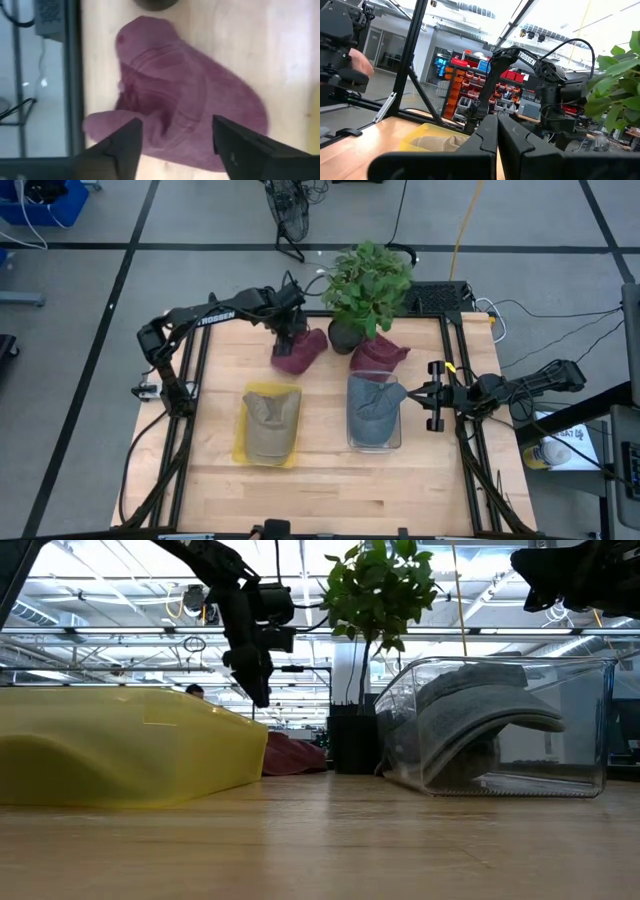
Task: Pick & Place hat
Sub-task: Put the left red cap into the yellow bin
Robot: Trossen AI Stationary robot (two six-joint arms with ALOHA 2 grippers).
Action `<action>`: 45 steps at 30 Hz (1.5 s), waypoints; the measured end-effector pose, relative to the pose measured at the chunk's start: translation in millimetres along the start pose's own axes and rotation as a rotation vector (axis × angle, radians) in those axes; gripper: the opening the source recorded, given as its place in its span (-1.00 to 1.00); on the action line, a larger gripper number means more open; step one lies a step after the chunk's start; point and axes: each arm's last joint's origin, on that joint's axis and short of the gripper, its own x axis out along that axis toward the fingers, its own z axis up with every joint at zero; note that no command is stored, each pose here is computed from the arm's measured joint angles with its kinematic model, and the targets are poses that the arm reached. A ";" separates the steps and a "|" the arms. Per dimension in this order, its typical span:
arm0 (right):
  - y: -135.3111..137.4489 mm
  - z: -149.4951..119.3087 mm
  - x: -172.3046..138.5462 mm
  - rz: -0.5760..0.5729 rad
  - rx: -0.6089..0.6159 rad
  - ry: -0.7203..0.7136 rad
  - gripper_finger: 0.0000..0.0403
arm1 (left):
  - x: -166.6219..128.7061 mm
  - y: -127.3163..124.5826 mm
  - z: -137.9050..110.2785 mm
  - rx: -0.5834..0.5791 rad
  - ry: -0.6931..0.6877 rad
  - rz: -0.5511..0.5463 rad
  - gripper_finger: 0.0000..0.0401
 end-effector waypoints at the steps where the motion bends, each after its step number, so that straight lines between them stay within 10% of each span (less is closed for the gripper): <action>1: 0.0 0.0 0.0 0.000 -0.004 0.000 -1.00 | 0.1 -0.4 0.1 -0.004 -0.007 -0.013 0.25; 14: 0.0 0.0 0.0 0.000 -0.023 0.000 -1.00 | -0.2 -6.0 -3.9 0.197 0.033 -0.067 0.47; 27: 0.1 -0.3 0.0 0.001 -0.019 0.003 -1.00 | 1.5 -1.8 -0.4 -0.195 0.001 -0.034 0.47; 45: 0.1 -0.2 0.0 0.001 -0.022 0.002 -1.00 | 58.4 -5.3 2.8 -0.057 0.112 -0.047 0.47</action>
